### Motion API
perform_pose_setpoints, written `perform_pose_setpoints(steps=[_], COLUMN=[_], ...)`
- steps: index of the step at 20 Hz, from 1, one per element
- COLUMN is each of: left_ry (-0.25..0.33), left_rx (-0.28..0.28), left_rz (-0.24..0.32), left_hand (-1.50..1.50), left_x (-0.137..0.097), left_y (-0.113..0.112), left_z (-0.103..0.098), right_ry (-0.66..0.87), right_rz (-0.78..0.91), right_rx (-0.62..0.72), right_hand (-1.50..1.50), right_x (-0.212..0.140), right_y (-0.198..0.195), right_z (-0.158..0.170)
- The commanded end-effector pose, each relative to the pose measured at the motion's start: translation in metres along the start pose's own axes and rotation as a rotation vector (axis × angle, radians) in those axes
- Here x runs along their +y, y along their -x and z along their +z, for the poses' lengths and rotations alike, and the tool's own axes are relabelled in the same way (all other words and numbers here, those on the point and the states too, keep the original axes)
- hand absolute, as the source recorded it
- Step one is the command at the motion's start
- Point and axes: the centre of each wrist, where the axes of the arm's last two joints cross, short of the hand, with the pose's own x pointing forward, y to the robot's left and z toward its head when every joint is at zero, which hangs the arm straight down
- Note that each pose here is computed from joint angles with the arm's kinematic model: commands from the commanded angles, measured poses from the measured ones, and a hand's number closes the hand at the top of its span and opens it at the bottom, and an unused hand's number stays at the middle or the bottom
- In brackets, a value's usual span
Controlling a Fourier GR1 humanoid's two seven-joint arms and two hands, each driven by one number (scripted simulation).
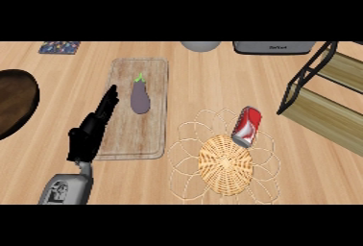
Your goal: Pick the cupcake from the placemat and place it in the tiered shelf
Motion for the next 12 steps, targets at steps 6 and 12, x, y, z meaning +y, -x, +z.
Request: perform_pose_setpoints(steps=[6, 12], left_ry=[0.002, 0.007], left_rx=[-0.013, 0.008], left_rz=[0.004, -0.006], left_hand=[0.0, 0.0], left_x=[0.01, 0.007], left_y=[0.008, 0.004], left_z=[0.001, 0.001], right_ry=[0.028, 0.115], right_rz=[-0.063, 0.204], right_rx=[-0.002, 0.178], right_hand=[1.5, -1.5], right_x=[0.019, 0.007], right_y=[0.05, 0.055], right_z=[-0.031, -0.039])
